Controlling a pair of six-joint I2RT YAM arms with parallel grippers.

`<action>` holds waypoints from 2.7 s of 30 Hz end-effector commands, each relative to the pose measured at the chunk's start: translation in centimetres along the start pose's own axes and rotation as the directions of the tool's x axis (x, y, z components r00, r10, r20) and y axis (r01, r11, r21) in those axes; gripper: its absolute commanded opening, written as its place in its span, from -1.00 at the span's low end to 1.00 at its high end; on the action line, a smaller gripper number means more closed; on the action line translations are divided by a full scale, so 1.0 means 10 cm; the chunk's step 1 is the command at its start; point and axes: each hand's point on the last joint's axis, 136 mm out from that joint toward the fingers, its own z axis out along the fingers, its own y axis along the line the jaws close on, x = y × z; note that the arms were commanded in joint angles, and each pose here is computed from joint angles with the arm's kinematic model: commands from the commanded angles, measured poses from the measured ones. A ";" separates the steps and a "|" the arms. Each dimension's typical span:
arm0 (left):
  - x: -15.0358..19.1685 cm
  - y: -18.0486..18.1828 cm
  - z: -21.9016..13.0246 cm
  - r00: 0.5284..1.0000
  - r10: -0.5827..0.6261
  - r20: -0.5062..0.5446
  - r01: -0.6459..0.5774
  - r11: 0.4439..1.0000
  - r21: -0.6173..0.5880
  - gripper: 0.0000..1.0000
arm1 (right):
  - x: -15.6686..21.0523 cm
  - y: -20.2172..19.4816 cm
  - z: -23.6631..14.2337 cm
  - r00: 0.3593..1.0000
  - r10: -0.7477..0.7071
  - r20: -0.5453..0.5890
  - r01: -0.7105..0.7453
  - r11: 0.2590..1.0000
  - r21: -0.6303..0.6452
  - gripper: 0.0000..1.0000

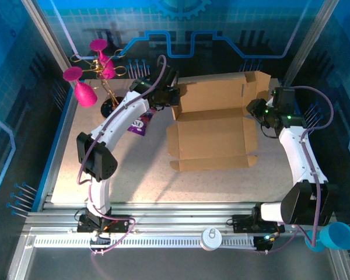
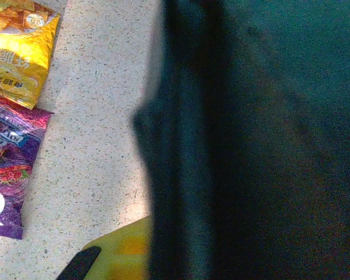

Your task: Fold the paper box

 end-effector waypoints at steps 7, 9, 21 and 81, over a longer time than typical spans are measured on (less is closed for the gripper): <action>-0.09 -0.08 -0.07 0.999 -0.042 0.015 0.041 0.998 0.036 -1.00 | -0.08 0.40 0.04 0.998 -0.069 0.011 0.069 0.994 -0.088 -0.13; -0.09 -0.08 -0.07 0.999 -0.044 0.014 0.044 0.998 0.037 -1.00 | -0.06 0.44 0.06 0.997 -0.077 0.010 0.077 0.993 -0.094 -0.12; -0.09 -0.11 -0.08 0.998 -0.065 0.004 0.064 0.996 0.054 -1.00 | 0.16 0.65 0.23 0.989 -0.144 -0.041 0.139 0.985 -0.100 -0.06; -0.10 0.18 -0.07 0.986 -0.105 -0.127 0.127 0.976 0.178 -1.00 | -0.79 1.04 -0.26 0.940 -0.322 0.116 0.336 0.803 -0.492 -0.03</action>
